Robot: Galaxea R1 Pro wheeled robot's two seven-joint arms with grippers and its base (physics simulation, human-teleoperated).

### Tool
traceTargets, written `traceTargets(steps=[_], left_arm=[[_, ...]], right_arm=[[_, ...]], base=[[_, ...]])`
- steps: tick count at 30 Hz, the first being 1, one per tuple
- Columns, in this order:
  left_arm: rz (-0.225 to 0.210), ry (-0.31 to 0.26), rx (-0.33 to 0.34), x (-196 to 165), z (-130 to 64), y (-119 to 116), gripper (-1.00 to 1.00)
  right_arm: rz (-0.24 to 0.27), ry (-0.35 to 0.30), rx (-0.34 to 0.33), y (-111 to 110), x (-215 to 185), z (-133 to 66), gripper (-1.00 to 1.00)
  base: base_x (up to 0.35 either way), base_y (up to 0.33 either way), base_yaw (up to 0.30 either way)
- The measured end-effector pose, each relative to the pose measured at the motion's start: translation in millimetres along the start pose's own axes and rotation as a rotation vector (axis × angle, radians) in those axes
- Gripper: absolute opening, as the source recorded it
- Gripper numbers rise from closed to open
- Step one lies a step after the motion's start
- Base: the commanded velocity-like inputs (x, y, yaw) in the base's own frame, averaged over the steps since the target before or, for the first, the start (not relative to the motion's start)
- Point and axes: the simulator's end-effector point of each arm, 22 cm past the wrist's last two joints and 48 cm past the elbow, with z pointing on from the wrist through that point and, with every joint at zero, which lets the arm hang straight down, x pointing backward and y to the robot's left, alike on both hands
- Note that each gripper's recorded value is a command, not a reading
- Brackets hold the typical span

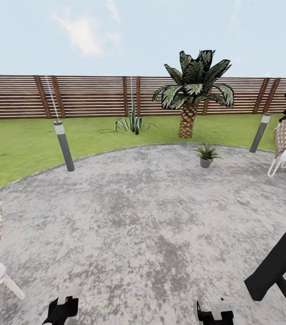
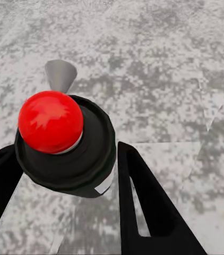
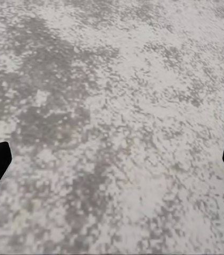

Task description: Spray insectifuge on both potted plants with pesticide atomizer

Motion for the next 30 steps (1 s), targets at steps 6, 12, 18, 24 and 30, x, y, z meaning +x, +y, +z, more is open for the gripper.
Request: traceTargets(steps=[6, 12, 18, 24, 30], left_arm=[[0.000, 0.000, 0.000, 0.0, 0.0, 0.0, -1.00], [0.000, 0.000, 0.000, 0.0, 0.0, 0.0, -1.00], [0.000, 0.000, 0.000, 0.0, 0.0, 0.0, -1.00], [0.000, 0.000, 0.000, 0.0, 0.0, 0.0, -1.00], [0.000, 0.000, 0.000, 0.0, 0.0, 0.0, -1.00]], right_arm=[[0.000, 0.000, -0.001, 0.1, 0.0, 0.0, 1.00], [-0.001, 0.000, 0.000, 0.1, 0.0, 0.0, 1.00], [0.000, 0.000, -0.002, 1.1, -0.2, -0.1, 1.00], [0.000, 0.000, -0.002, 1.2, -0.2, -0.1, 1.00], [0.000, 0.000, -0.002, 1.2, -0.2, -0.1, 1.00]], base=[[0.335, 0.000, 0.000], [0.335, 0.000, 0.000], [0.335, 0.000, 0.000], [0.335, 0.000, 0.000], [0.335, 0.000, 0.000]])
